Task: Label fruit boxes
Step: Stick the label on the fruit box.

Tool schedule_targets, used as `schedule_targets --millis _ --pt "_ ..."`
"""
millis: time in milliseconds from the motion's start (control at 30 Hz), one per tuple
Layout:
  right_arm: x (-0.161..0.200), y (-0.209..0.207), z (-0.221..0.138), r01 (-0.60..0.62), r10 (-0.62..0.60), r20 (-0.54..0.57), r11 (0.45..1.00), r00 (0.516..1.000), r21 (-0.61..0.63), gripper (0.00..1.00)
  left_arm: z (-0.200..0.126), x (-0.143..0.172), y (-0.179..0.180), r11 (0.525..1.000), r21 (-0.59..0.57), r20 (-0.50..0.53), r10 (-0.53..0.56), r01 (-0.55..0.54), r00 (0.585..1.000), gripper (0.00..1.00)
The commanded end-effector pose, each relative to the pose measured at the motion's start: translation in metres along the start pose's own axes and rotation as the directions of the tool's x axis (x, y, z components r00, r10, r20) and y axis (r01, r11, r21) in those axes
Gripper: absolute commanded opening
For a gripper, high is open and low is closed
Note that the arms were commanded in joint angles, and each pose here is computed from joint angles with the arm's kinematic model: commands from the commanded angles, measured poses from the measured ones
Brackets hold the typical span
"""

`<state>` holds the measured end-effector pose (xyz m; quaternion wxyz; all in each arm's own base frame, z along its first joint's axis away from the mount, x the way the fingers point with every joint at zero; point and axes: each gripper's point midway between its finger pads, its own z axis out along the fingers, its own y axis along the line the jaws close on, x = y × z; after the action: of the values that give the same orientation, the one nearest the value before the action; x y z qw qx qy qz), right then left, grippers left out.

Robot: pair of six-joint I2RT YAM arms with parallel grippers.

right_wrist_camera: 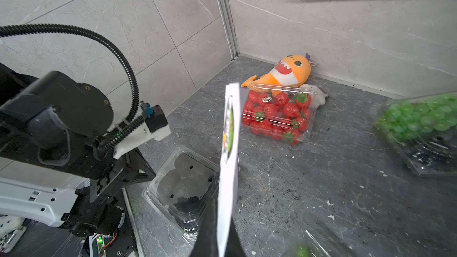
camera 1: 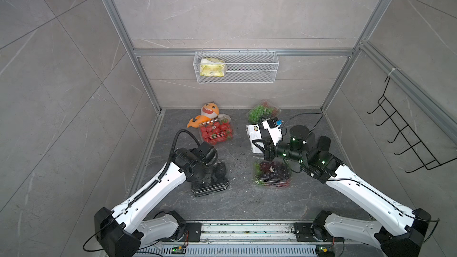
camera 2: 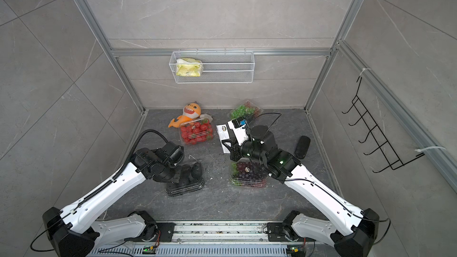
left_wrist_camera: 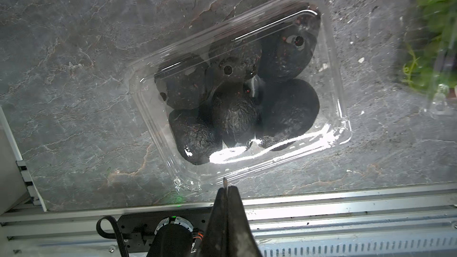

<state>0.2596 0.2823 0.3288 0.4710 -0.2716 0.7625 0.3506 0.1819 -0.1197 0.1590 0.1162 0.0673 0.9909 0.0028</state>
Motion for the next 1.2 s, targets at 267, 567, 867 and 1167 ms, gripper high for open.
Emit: schedule_targets --millis 267,567,867,1167 --pt "0.001 0.006 -0.008 0.013 -0.012 0.02 1.0 1.0 -0.022 0.0 0.021 -0.019 -0.012 0.997 -0.074 -0.047 0.019 -0.022 0.999 0.0" --pt "0.002 0.006 -0.009 0.014 -0.014 0.021 1.0 1.0 -0.018 0.0 0.038 -0.026 -0.015 0.991 -0.122 -0.084 0.044 -0.054 0.996 0.0" --pt "0.003 0.006 -0.008 0.014 -0.013 0.018 1.0 1.0 -0.019 0.0 0.048 -0.023 -0.015 0.989 -0.134 -0.113 0.053 -0.068 0.992 0.0" --pt "0.002 0.005 -0.008 0.012 -0.012 0.02 1.0 1.0 -0.016 0.0 0.057 -0.02 -0.023 0.993 -0.096 -0.13 0.051 -0.064 0.99 0.0"
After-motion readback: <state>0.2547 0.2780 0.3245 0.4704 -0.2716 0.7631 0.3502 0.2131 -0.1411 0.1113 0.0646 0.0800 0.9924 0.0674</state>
